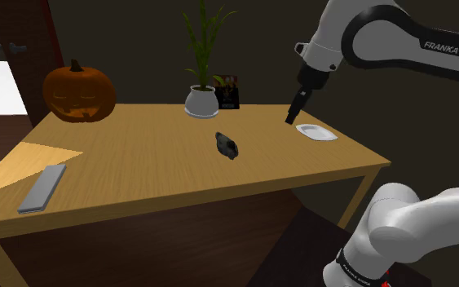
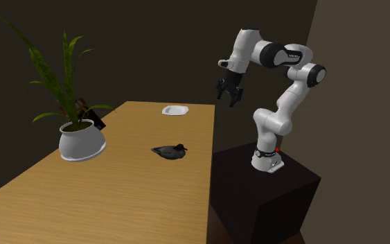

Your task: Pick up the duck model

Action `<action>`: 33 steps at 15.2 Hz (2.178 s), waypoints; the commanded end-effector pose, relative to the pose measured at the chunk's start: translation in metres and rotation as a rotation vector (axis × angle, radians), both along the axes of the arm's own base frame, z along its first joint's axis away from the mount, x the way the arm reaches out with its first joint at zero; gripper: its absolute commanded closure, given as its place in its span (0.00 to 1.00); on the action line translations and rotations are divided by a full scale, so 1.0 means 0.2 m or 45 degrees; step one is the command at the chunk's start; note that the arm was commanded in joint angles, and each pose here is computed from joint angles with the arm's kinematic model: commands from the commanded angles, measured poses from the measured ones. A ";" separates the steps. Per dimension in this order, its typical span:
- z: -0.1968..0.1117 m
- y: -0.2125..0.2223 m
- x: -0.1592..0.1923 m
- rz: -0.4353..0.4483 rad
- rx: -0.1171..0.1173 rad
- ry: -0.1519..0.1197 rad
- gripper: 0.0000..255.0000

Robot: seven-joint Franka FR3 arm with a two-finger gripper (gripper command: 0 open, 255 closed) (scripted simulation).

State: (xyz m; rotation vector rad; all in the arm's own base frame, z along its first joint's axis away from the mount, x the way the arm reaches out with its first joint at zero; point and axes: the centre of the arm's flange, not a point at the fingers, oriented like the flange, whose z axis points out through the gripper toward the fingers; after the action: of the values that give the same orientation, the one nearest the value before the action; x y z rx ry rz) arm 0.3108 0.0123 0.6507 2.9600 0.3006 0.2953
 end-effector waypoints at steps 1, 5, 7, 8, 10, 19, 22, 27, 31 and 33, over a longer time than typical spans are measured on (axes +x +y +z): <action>0.00 0.00 0.00 0.000 0.000 0.000 0.00; -0.12 -0.03 0.25 -0.071 0.042 0.024 0.00; -0.18 -0.06 0.38 -0.107 0.062 0.036 0.00; -0.21 -0.07 0.44 -0.124 0.073 0.042 0.00; -0.28 -0.09 0.56 -0.160 0.094 0.054 0.00; -0.59 -0.23 1.09 -0.320 0.187 0.108 0.00; -0.70 -0.29 1.26 -0.373 0.218 0.127 0.00; -0.89 -0.39 1.53 -0.462 0.270 0.157 0.00; -1.04 -0.48 1.74 -0.531 0.311 0.180 0.00; -1.10 -0.48 1.74 -0.531 0.311 0.180 0.00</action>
State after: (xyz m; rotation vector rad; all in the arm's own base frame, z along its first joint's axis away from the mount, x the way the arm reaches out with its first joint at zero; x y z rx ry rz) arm 0.6573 -0.0830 0.4356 3.1837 -0.3577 0.0738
